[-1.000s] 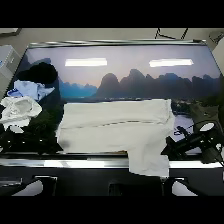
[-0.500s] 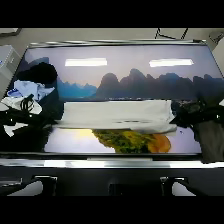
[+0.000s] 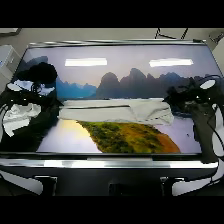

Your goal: Fold the clothes and pants, and hang the long-sleeved shirts on hangers.

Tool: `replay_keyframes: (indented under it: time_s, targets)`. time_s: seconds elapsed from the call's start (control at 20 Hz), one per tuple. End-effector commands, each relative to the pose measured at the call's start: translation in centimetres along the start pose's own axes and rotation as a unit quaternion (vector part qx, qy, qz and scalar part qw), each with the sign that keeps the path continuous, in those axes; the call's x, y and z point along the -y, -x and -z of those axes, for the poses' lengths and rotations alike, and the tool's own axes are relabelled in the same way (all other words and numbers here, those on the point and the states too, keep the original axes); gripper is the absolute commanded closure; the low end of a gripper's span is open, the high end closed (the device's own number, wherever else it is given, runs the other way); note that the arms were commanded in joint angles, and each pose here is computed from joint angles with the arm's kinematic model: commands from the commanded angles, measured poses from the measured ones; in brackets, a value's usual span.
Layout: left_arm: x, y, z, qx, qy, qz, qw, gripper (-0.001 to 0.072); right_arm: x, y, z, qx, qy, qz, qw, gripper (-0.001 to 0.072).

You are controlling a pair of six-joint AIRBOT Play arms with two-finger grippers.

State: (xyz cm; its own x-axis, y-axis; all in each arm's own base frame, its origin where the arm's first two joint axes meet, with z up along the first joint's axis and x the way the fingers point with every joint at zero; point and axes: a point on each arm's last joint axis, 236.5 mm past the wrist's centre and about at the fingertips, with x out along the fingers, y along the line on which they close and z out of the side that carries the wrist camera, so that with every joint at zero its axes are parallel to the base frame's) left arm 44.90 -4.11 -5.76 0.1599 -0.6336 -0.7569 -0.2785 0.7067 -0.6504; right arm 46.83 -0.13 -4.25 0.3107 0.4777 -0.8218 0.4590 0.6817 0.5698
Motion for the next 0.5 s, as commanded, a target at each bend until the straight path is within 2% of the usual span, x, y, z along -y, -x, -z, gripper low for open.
replay_keyframes:
  time_s: [0.0, 0.05, 0.1, 0.15, 0.2, 0.25, 0.3, 0.45]
  targets:
    - [-1.0, -3.7, -0.2, -0.039, 0.035, 0.019, 0.998, 0.0608, -0.2, -3.8, -0.1, -0.023, -0.020, -0.022, 0.999, 0.0659]
    - [-0.9, -3.8, 0.0, -0.046, 0.041, 0.029, 0.998, 0.0468, -0.4, -3.9, 0.0, -0.025, -0.016, -0.025, 0.999, 0.0646]
    - [-0.7, -3.4, -0.2, -0.045, 0.042, 0.037, 0.997, 0.0242, -1.0, -3.6, -0.2, -0.026, -0.020, -0.038, 0.999, 0.0557]
    - [-0.7, -2.4, -0.5, -0.043, 0.040, 0.040, 0.997, 0.0148, -1.6, -2.4, -0.4, -0.032, -0.012, -0.056, 0.998, 0.0395]
    - [-0.6, -0.7, -0.8, -0.042, 0.037, 0.047, 0.997, 0.0146, -1.9, -0.7, -0.8, -0.039, 0.014, -0.070, 0.997, 0.0182]
    - [-0.5, 1.3, -1.2, -0.039, 0.032, 0.053, 0.997, 0.0087, -1.3, 1.2, -1.0, -0.047, 0.042, -0.075, 0.995, -0.0008]
    - [-0.4, 3.4, -1.5, -0.034, 0.028, 0.058, 0.997, 0.0045, 0.3, 3.3, -1.3, -0.055, 0.042, -0.073, 0.995, -0.0005]
    - [0.1, 9.5, -2.3, 0.013, 0.020, 0.061, 0.998, 0.0045, 8.9, 6.5, -1.3, -0.071, -0.040, -0.010, 0.997, -0.0004]
